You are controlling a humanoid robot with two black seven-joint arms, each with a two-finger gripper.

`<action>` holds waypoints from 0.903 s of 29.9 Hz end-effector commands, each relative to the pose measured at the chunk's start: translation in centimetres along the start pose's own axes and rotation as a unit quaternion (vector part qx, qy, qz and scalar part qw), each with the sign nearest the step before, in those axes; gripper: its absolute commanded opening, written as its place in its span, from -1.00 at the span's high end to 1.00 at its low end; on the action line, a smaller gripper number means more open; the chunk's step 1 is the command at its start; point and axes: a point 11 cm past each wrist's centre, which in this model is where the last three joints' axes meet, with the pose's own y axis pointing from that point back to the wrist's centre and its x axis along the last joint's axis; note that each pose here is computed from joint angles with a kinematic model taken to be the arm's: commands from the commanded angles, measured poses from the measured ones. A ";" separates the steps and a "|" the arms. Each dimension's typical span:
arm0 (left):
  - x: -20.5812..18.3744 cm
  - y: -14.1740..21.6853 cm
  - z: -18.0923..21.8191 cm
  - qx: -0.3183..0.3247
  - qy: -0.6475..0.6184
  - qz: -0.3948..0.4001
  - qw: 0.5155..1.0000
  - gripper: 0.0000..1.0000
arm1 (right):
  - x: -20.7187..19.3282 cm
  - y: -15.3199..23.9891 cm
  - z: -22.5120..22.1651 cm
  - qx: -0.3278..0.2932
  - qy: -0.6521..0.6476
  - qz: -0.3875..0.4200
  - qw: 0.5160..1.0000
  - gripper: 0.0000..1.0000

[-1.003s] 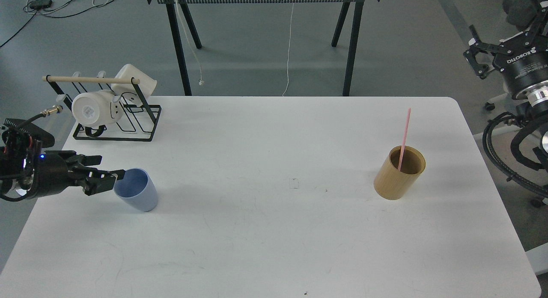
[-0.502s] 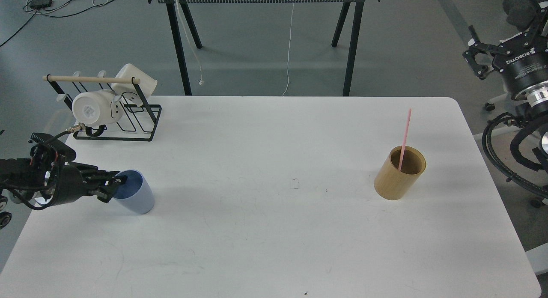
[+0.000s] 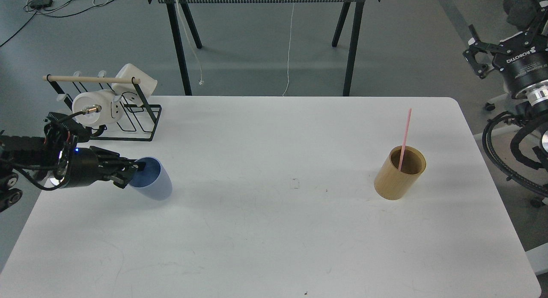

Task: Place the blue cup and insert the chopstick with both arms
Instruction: 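Carry the blue cup with the left gripper toward the table center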

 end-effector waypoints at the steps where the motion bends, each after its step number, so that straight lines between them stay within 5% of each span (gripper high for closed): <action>1: 4.8 -0.3 2.9 -0.033 -0.034 0.000 0.999 0.95 | -2.0 -2.1 -1.5 0.013 0.008 -0.026 1.000 -0.99; 6: 11.7 -4.7 9.4 -0.082 -0.110 0.051 0.989 0.94 | -3.9 -3.6 -2.6 0.023 0.011 -0.049 0.998 -0.99; 15: 11.5 -12.7 22.0 -0.197 -0.194 0.021 0.961 0.93 | -4.3 -4.5 -3.2 0.029 0.017 -0.027 0.999 -0.99; 27: 8.2 -16.3 23.0 -0.184 -0.153 -0.012 0.971 0.89 | -4.0 -4.1 -3.6 0.029 0.023 -0.022 0.999 -0.99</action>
